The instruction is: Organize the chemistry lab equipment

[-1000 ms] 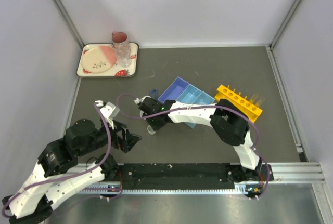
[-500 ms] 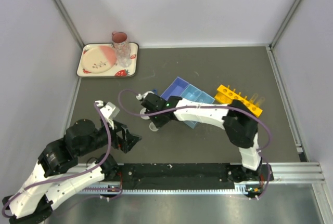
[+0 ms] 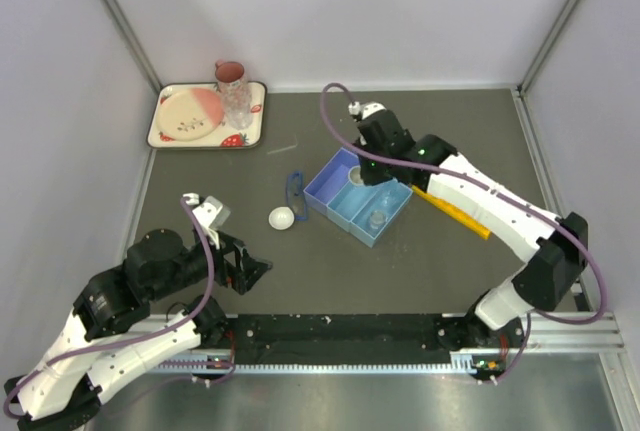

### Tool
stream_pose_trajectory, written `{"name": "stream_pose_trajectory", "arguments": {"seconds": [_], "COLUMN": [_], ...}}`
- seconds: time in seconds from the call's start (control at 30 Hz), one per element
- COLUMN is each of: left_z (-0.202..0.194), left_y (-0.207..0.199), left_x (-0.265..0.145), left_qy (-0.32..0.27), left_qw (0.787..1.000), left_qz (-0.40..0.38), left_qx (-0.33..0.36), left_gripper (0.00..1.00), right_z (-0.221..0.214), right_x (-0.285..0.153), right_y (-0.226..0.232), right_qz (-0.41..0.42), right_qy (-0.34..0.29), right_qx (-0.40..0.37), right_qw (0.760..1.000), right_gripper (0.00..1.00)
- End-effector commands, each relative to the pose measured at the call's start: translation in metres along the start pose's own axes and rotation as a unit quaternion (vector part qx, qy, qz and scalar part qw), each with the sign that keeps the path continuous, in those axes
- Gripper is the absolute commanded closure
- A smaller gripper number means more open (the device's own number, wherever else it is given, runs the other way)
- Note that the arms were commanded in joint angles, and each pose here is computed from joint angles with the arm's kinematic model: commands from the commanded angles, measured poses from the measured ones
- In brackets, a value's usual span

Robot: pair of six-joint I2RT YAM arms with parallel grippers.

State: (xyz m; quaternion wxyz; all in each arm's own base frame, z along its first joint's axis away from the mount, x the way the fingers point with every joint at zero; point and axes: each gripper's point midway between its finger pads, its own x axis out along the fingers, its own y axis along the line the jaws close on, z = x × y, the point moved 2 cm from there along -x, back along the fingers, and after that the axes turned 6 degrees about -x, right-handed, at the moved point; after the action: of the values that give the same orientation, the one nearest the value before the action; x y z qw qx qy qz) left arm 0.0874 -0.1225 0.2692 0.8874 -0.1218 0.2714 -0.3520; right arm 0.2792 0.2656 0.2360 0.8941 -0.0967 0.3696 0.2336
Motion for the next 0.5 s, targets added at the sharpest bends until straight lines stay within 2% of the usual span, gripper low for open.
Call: {"name": "stream_pose_trajectory", "arguments": {"seconds": [0.0,0.47], "left_z": [0.018,0.012], "left_y": [-0.008,-0.005], "left_x": [0.0,0.0], "left_qy": [-0.027,-0.025], "left_qw": [0.999,1.0], "left_qz": [-0.015,-0.011], "left_qx": [0.01,0.008], "left_gripper": [0.01,0.01], "right_z": [-0.023,-0.056], "right_x": [0.019,0.102], "right_y": [-0.025,-0.023], "right_qz": [-0.022,-0.001], "right_qy": [0.039,0.105], "right_qx": [0.006,-0.003], "right_qw": [0.999,0.994], "right_gripper": [1.0,1.0]}}
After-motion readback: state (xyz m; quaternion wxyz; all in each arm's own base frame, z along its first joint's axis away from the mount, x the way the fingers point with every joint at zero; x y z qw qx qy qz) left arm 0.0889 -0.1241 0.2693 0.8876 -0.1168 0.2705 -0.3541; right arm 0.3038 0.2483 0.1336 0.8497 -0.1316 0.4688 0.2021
